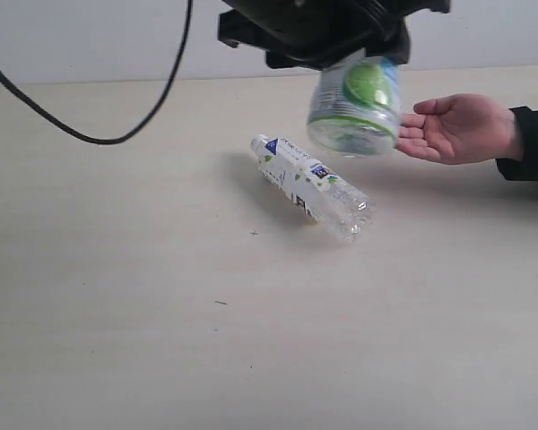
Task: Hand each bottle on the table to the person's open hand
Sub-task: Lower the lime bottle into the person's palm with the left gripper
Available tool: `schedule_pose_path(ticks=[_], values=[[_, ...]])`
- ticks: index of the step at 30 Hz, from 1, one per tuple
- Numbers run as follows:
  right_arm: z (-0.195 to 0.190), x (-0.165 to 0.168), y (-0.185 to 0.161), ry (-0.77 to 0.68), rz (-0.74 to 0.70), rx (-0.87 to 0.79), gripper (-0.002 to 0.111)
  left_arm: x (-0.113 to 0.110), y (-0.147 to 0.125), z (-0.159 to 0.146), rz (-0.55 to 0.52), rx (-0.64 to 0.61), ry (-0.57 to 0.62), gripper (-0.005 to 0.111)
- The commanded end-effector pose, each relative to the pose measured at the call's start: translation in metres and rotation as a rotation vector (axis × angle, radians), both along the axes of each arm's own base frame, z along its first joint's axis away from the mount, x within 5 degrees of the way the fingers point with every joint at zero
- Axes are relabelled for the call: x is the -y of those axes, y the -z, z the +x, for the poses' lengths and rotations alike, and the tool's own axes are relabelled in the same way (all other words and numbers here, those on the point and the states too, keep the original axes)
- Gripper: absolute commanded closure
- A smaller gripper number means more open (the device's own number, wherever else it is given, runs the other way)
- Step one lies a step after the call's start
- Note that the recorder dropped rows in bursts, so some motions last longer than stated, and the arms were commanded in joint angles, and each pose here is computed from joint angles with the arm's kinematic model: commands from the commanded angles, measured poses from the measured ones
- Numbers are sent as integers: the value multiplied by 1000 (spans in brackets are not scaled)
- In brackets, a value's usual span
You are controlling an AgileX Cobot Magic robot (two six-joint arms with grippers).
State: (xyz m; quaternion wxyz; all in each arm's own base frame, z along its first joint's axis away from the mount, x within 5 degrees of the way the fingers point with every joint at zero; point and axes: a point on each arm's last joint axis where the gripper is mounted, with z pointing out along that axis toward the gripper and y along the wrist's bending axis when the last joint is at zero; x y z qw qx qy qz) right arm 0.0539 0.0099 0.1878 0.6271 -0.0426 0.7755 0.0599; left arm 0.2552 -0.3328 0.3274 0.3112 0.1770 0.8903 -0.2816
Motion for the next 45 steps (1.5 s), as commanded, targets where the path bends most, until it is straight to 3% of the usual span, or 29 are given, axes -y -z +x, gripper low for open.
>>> schedule_pose_path(ticks=[1,10,19,29,45], values=[[0,0,1,8,1,9,108,29,12,-2,-158,-2,-24,107],[0,0,1,8,1,9,108,67,39,19,-316,-126,-86,107],[0,0,1,8,1,9,108,103,56,47,-405,-159,-104,107],[0,0,1,8,1,9,108,101,104,84,-406,-252,-201,107],[0,0,1,8,1,9,108,104,145,92,-392,-332,-248,107]])
